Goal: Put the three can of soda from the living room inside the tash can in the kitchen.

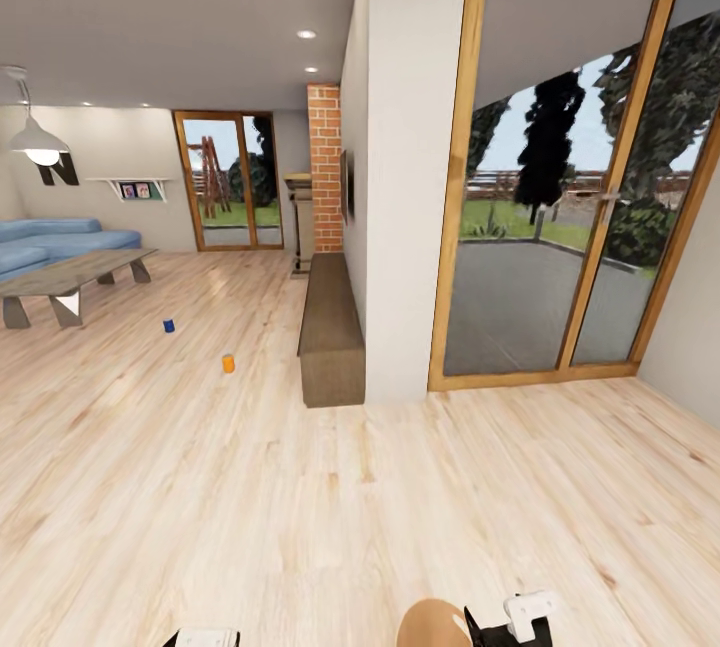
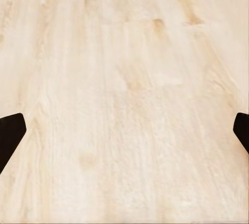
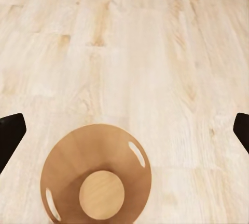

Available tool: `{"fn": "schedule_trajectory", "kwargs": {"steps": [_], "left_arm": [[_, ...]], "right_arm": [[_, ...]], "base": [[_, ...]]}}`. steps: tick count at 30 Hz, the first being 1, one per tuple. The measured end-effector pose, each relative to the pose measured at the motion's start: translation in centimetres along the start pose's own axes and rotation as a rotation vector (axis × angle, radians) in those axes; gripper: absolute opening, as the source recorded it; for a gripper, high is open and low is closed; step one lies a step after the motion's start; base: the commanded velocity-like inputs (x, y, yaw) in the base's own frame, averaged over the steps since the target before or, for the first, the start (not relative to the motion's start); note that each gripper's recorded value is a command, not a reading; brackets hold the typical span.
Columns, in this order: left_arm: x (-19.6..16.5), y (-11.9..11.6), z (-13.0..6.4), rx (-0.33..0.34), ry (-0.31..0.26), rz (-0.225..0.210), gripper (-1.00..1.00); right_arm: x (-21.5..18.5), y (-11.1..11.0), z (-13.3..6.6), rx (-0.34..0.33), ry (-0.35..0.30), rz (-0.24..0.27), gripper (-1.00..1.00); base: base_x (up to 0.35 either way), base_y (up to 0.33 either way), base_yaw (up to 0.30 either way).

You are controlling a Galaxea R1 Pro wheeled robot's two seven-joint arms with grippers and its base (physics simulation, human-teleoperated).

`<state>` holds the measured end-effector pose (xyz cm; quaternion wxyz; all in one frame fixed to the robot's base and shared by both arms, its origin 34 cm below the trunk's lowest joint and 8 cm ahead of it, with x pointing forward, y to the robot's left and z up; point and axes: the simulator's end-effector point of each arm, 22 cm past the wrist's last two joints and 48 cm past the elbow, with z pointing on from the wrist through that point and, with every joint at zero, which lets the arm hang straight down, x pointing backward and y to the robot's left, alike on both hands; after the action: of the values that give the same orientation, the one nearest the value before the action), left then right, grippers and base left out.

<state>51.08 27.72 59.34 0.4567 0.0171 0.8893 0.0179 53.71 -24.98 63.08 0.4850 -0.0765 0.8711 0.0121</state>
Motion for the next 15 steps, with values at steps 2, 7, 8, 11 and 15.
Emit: {"fn": "schedule_trajectory", "kwargs": {"steps": [2,7,8,11,15], "left_arm": [[0.6,0.0,0.2,0.0,0.008,0.0,1.0],[1.9,-0.1,0.6,0.0,0.018,0.003,1.0],[2.1,-0.1,0.7,0.0,0.018,0.003,1.0],[2.5,-0.1,1.0,0.0,0.019,0.003,1.0],[3.2,-0.1,1.3,0.0,0.019,0.002,1.0]], "right_arm": [[0.2,-0.1,0.3,0.004,0.004,0.005,1.0],[-2.3,-1.3,4.2,0.016,0.142,0.033,1.0],[-2.4,-1.4,4.8,0.016,0.181,0.04,1.0],[-3.0,-1.7,6.1,0.016,0.253,0.055,1.0],[-9.7,-2.5,8.9,0.011,0.305,0.088,1.0]], "base": [[0.0,0.0,0.0],[0.0,0.0,0.0],[0.0,0.0,0.0],[0.0,0.0,0.0],[0.0,0.0,0.0]]}}
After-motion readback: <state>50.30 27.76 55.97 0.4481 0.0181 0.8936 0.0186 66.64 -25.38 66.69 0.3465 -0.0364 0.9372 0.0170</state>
